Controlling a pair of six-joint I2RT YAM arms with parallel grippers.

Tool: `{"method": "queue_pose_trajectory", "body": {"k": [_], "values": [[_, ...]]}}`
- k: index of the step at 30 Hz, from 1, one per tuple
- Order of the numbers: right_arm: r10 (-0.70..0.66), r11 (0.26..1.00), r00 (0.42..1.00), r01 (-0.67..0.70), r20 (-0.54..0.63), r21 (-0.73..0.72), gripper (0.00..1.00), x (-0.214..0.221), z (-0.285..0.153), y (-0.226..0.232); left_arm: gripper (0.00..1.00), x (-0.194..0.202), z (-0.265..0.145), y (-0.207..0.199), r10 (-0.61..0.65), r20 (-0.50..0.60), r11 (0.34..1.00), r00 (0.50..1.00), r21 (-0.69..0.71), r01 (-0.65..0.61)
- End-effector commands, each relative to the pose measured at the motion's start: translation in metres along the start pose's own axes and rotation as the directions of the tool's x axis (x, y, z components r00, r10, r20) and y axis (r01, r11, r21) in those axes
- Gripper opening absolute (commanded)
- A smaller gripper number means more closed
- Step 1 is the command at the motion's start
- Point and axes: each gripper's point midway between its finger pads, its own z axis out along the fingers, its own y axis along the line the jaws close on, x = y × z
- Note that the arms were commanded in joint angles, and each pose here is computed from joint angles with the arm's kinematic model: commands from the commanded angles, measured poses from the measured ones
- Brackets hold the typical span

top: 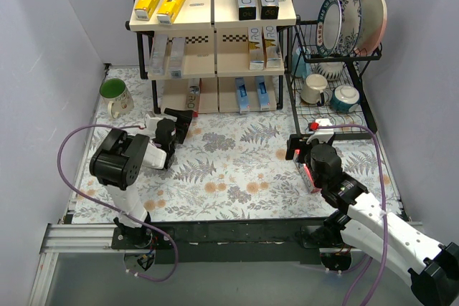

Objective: Place and organize the toothpastes onto the shelf
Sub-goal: Place the toothpaste on the shelf.

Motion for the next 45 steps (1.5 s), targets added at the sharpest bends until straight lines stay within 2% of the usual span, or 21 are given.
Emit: {"method": "queue_pose_trajectory", "body": {"k": [1, 13, 16, 24, 27, 33, 45], "values": [[0.021, 1.0, 0.999, -0.021, 0.05, -0.002, 0.9, -0.014, 0.0, 0.0, 0.83, -0.004, 0.016, -0.015, -0.034, 0.0, 0.997, 0.999, 0.063, 0.034], [0.014, 1.0, 0.999, -0.013, 0.041, -0.003, 0.9, -0.013, 0.001, 0.001, 0.72, 0.003, 0.037, -0.014, -0.08, -0.029, 0.993, 0.996, 0.088, 0.082], [0.011, 1.0, 0.999, -0.011, 0.039, -0.001, 0.9, -0.013, 0.001, 0.001, 0.65, 0.002, 0.038, -0.013, -0.081, -0.026, 0.993, 0.996, 0.089, 0.083], [0.012, 1.0, 0.999, -0.012, 0.037, -0.002, 0.9, -0.014, 0.001, 0.001, 0.39, -0.02, 0.029, -0.015, -0.124, 0.054, 0.989, 0.991, 0.094, 0.118], [0.009, 1.0, 0.999, -0.009, 0.033, -0.004, 0.9, -0.013, 0.001, 0.002, 0.36, -0.032, 0.024, -0.012, -0.141, 0.084, 0.987, 0.986, 0.091, 0.134], [0.003, 1.0, 1.0, -0.003, 0.02, -0.009, 0.9, -0.012, 0.002, 0.003, 0.34, -0.062, 0.016, -0.01, -0.17, 0.15, 0.983, 0.974, 0.094, 0.157], [0.002, 1.0, 1.0, -0.002, 0.02, -0.02, 0.9, -0.014, 0.001, 0.005, 0.36, -0.08, 0.021, 0.005, -0.144, 0.118, 0.989, 0.982, 0.048, 0.14]]}}
